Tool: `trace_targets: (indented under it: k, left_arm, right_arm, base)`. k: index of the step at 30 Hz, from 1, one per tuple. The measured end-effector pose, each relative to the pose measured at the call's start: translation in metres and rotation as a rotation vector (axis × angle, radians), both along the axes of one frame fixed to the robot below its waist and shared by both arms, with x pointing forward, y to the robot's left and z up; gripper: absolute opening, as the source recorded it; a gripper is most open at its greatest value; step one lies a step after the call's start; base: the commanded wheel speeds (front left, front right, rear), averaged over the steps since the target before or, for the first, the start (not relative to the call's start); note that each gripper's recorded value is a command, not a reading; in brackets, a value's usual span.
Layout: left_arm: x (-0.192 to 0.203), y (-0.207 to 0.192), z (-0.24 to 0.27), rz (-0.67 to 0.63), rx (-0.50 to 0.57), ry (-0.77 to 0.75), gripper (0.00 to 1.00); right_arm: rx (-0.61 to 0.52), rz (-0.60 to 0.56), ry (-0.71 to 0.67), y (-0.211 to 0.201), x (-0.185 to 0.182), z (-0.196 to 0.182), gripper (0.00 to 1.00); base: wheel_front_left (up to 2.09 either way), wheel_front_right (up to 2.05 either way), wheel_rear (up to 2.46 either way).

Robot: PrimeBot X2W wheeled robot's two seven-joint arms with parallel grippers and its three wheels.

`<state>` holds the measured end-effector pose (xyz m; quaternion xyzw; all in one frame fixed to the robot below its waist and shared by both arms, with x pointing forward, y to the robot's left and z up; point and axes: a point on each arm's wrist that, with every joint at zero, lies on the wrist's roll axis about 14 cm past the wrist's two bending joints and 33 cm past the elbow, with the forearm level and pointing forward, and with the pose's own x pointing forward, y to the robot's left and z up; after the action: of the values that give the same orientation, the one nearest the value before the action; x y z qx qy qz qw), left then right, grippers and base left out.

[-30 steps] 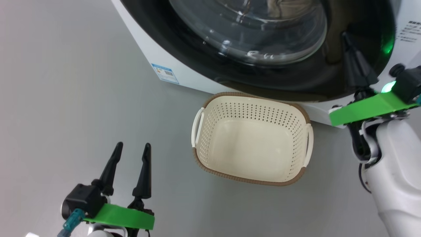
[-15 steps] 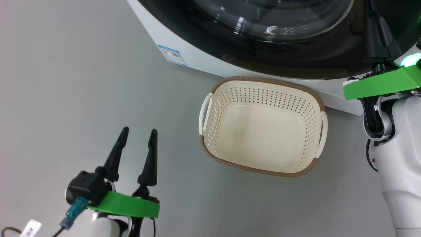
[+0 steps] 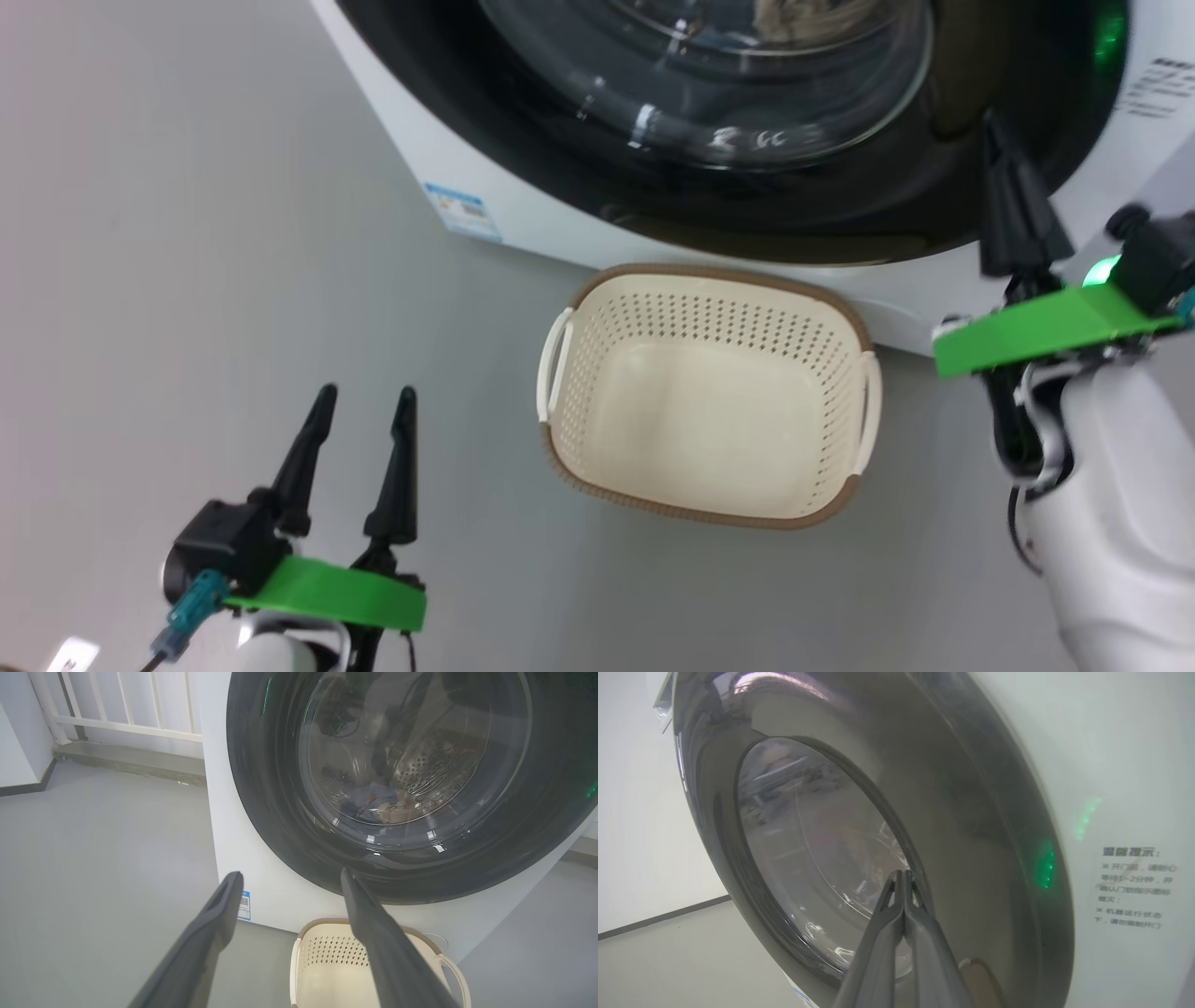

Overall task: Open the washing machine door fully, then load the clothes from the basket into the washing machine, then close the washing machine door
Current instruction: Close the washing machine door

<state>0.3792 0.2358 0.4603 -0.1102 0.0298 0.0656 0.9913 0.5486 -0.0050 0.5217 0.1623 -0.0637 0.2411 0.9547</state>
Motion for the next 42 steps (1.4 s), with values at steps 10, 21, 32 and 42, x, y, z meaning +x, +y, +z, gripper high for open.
trace_targets:
  k: [10,21,32,42]
  left_arm:
    - [-0.015,0.004,-0.001,-0.014,0.011,0.005,1.0]
    - [-0.018,-0.005,0.01,-0.067,0.027,-0.027,1.0]
    - [-0.011,-0.019,0.014,-0.135,0.044,-0.041,1.0]
    - [0.003,-0.038,0.017,-0.193,0.04,-0.053,1.0]
  right_arm:
    - [-0.015,-0.064,0.052,-0.036,-0.044,-0.008,1.0]
    - [-0.024,-0.15,0.079,-0.075,-0.088,-0.009,1.0]
    - [-0.013,-0.269,0.118,-0.119,-0.125,-0.018,1.0]
    - [-0.015,-0.376,0.116,-0.158,-0.144,-0.017,1.0]
  base:
    - [0.0,0.0,0.0]
    - [0.0,0.0,0.0]
    - [0.0,0.0,0.0]
    - [0.0,0.0,0.0]
